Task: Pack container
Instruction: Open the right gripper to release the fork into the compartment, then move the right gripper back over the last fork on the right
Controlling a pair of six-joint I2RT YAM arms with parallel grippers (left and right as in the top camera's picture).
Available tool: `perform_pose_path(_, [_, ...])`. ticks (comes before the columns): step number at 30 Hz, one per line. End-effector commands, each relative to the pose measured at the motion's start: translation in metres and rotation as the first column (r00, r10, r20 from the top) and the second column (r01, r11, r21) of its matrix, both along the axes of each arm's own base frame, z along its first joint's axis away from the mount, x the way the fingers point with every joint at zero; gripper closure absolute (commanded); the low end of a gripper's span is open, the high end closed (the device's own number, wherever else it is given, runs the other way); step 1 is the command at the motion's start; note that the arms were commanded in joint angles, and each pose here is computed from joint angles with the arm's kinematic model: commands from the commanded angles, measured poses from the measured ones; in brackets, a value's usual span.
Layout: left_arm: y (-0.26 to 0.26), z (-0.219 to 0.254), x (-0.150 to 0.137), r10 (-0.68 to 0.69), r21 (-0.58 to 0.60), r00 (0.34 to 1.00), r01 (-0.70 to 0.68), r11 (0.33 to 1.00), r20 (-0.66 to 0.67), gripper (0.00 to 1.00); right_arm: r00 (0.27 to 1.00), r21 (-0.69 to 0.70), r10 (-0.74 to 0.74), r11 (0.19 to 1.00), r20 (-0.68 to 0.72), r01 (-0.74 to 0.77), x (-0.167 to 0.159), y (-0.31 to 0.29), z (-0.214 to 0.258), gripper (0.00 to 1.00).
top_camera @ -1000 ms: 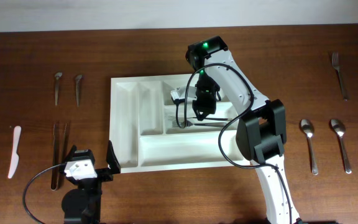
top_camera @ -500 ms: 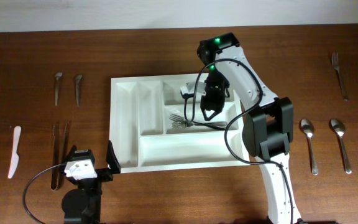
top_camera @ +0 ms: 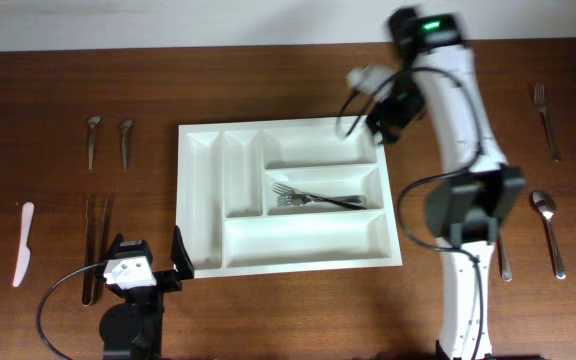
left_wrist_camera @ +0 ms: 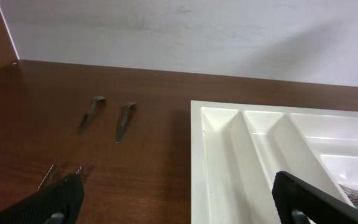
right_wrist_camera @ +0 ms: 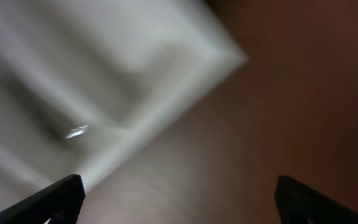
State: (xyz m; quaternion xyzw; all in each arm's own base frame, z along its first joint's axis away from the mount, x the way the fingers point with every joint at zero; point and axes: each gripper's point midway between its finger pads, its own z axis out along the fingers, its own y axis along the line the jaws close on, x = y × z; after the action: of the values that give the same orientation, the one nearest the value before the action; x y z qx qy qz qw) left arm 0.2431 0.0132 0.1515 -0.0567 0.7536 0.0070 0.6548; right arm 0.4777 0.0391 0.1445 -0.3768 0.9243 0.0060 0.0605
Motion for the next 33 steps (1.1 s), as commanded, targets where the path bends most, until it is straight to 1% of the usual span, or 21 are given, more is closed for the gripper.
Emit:
perform_pose_path(1, [-0.003, -0.001, 0.000, -0.014, -0.003, 1.000, 0.014, 1.000, 0.000, 0.01, 0.928, 0.007, -0.326, 0.944, 0.181, 0.330, 0.023, -0.079, 0.045, 0.02])
perform_pose_path(4, [-0.003, -0.001, 0.000, -0.014, -0.003, 1.000, 0.014, 1.000, 0.000, 0.01, 0.861, 0.050, -0.438, 0.896, 0.257, 0.441, 0.027, -0.136, 0.064, 0.01])
perform_pose_path(7, [-0.003, -0.001, 0.000, -0.014, -0.004, 1.000, 0.014, 1.000, 0.000, 0.01, 0.827, 0.119, -0.502, 0.865, 0.253, 0.488, 0.020, -0.167, 0.070, 0.01])
perform_pose_path(10, [-0.003, -0.001, 0.000, -0.014, -0.003, 1.000, 0.014, 1.000, 0.000, 0.01, 0.793, 0.169, -0.549, 0.836, 0.265, 0.523, 0.021, -0.195, 0.070, 0.01])
perform_pose_path(13, [-0.003, -0.001, 0.000, -0.014, -0.003, 1.000, 0.014, 1.000, 0.000, 0.01, 0.777, 0.231, -0.575, 0.817, 0.257, 0.528, 0.021, -0.206, 0.070, 0.01])
perform_pose_path(17, [-0.003, -0.001, 0.000, -0.014, -0.004, 1.000, 0.014, 1.000, 0.000, 0.01, 0.784, 0.345, -0.581, 0.798, 0.219, 0.495, 0.021, -0.197, 0.075, 0.01])
perform_pose_path(18, [-0.003, -0.001, 0.000, -0.014, -0.003, 1.000, 0.014, 1.000, 0.000, 0.01, 0.784, 0.350, -0.581, 0.797, 0.217, 0.493, 0.021, -0.197, 0.075, 0.01])
perform_pose_path(20, [-0.003, -0.001, 0.000, -0.014, -0.003, 1.000, 0.014, 1.000, 0.000, 0.01, 0.769, 0.327, -0.583, 0.803, 0.261, 0.498, 0.028, -0.208, 0.075, 0.01])
perform_pose_path(21, [-0.003, -0.001, 0.000, -0.014, -0.003, 1.000, 0.014, 1.000, 0.000, 0.01, 0.744, 0.312, -0.603, 0.794, 0.288, 0.522, 0.034, -0.218, 0.074, 0.01])
perform_pose_path(22, [-0.003, -0.001, 0.000, -0.014, -0.003, 1.000, 0.014, 1.000, 0.000, 0.01, 0.696, 0.294, -0.643, 0.766, 0.321, 0.572, 0.042, -0.232, 0.072, 0.01])
perform_pose_path(24, [-0.003, -0.001, 0.000, -0.014, -0.003, 1.000, 0.014, 1.000, 0.000, 0.01, 0.557, 0.258, -0.724, 0.676, 0.407, 0.691, 0.056, -0.267, 0.071, 0.02])
perform_pose_path(25, [-0.003, -0.001, 0.000, -0.014, -0.004, 1.000, 0.014, 1.000, 0.000, 0.01, 0.528, 0.251, -0.729, 0.661, 0.435, 0.707, 0.062, -0.276, 0.071, 0.01])
perform_pose_path(28, [-0.003, -0.001, 0.000, -0.014, -0.003, 1.000, 0.014, 1.000, 0.000, 0.01, 0.490, 0.232, -0.733, 0.640, 0.473, 0.733, 0.070, -0.292, 0.063, 0.01])
perform_pose_path(33, [-0.003, -0.001, 0.000, -0.014, -0.003, 1.000, 0.014, 1.000, 0.000, 0.01, 0.440, 0.241, -0.782, 0.576, 0.442, 0.781, 0.073, -0.305, 0.037, 0.01])
